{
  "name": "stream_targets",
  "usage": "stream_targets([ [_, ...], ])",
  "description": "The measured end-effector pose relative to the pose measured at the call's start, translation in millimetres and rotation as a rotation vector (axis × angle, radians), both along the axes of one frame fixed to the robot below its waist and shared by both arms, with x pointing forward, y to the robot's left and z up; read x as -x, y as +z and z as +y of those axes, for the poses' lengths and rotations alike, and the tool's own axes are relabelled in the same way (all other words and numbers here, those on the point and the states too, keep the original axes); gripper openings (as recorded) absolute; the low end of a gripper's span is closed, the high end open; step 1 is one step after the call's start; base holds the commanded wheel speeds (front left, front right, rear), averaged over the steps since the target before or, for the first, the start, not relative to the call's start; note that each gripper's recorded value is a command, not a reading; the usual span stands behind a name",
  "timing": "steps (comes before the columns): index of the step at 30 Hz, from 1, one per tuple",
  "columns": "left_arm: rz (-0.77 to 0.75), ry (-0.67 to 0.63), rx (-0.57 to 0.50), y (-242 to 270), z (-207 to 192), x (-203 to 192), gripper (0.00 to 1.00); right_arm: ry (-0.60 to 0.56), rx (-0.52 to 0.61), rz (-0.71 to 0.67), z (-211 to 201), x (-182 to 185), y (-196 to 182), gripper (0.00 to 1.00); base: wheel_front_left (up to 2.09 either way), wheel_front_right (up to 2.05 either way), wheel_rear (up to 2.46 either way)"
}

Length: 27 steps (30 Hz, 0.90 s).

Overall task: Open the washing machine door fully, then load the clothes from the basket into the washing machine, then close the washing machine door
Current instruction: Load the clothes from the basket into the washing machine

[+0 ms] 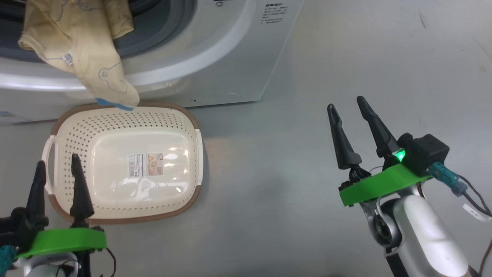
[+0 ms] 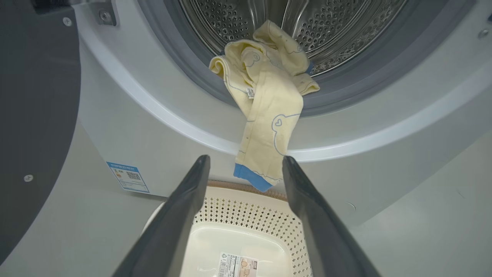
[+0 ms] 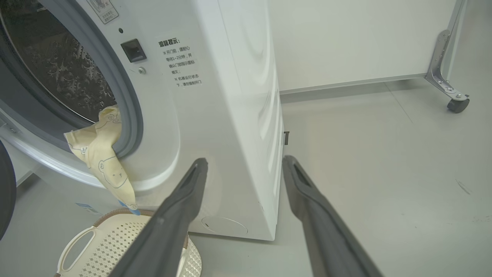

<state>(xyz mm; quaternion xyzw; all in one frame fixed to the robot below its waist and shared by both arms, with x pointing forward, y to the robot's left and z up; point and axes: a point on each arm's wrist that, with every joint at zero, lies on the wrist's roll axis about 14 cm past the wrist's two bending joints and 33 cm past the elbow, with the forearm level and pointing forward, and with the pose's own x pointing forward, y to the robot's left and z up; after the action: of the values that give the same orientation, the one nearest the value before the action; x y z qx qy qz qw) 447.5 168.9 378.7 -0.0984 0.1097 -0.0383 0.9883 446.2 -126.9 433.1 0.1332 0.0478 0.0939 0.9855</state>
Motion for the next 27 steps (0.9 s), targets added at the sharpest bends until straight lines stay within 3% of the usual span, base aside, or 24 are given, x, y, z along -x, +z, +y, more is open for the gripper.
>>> stream_targets([
  [22, -0.004, -0.004, 0.005, 0, -4, -3, 1.0, -0.011, 0.004, -0.009, -4, 2, 5, 1.0, 0.0, 0.0, 0.0],
  [27, -0.046, -0.054, 0.019, 8, -23, -25, 1.0, -0.017, 0.0, -0.006, -6, 4, 5, 1.0, 0.0, 0.0, 0.0],
])
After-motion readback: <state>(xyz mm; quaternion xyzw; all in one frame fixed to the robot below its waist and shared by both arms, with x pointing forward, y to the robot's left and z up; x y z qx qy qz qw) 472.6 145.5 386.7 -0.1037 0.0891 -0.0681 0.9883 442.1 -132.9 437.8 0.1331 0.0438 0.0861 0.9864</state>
